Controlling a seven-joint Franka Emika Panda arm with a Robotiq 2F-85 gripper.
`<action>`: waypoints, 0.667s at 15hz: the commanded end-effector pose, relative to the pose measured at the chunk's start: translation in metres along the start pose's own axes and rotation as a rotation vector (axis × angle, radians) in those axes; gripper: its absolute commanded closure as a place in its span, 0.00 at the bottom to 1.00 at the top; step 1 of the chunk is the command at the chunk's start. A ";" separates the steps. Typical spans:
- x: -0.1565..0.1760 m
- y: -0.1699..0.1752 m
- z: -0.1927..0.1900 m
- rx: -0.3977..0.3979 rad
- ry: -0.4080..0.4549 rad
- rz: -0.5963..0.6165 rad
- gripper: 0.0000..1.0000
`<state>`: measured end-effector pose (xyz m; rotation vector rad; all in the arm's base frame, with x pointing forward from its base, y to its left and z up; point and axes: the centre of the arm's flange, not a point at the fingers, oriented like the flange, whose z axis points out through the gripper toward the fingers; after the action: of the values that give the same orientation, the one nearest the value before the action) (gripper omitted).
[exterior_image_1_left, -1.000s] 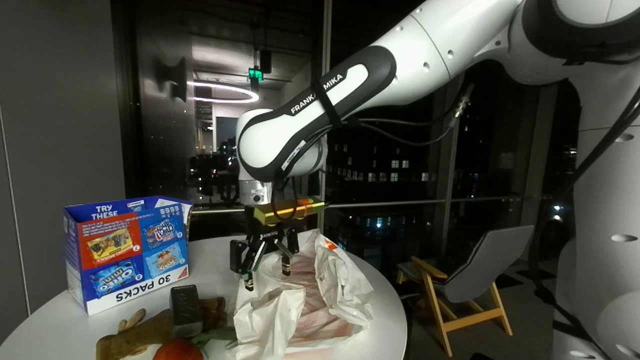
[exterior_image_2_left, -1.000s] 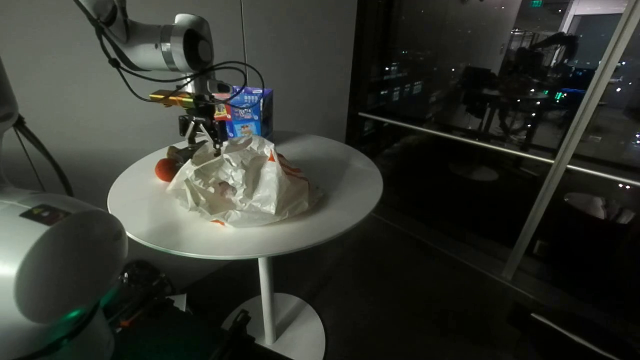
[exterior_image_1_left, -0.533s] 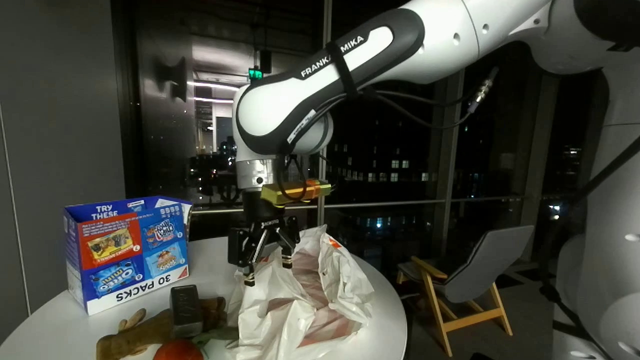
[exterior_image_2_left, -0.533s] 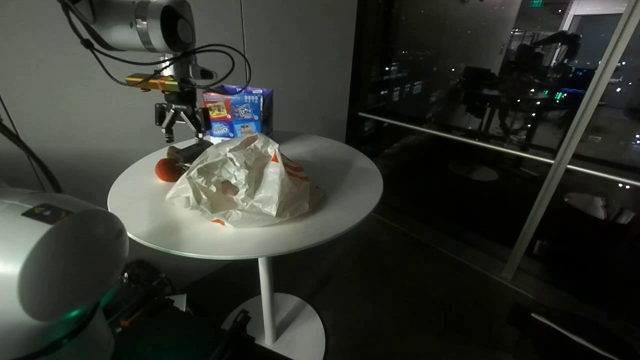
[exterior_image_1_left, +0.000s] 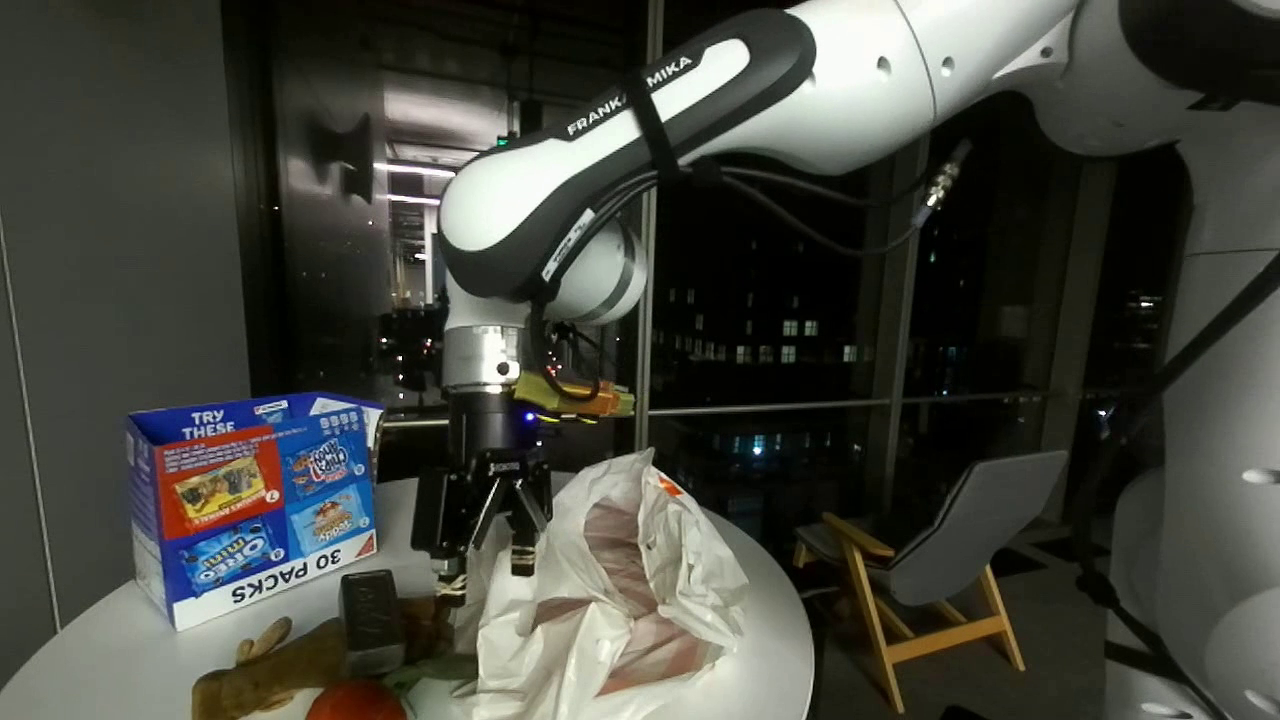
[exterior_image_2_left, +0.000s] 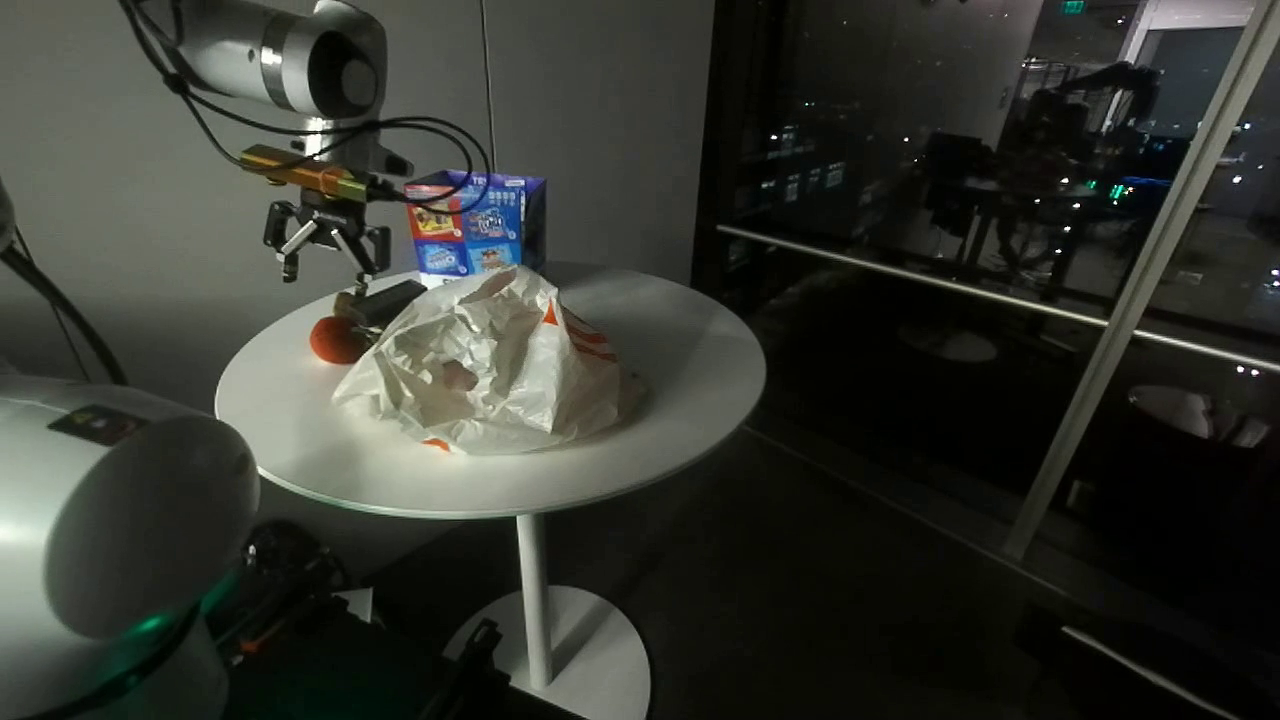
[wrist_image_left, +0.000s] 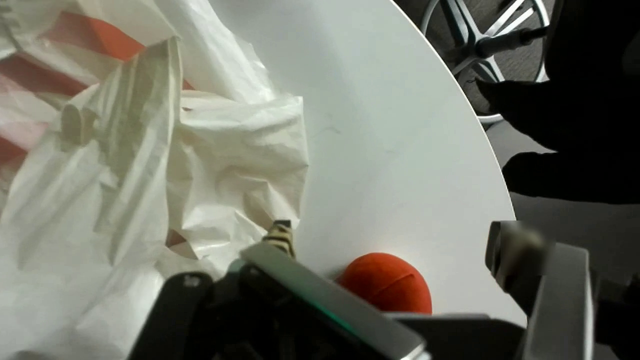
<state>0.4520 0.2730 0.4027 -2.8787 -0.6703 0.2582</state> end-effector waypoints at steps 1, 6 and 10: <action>0.031 -0.025 0.023 -0.054 -0.015 -0.086 0.00; 0.022 -0.041 0.044 -0.104 -0.036 -0.135 0.00; 0.024 -0.043 0.051 -0.048 -0.027 -0.190 0.00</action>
<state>0.4452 0.3231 0.3602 -2.9091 -0.9009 0.2830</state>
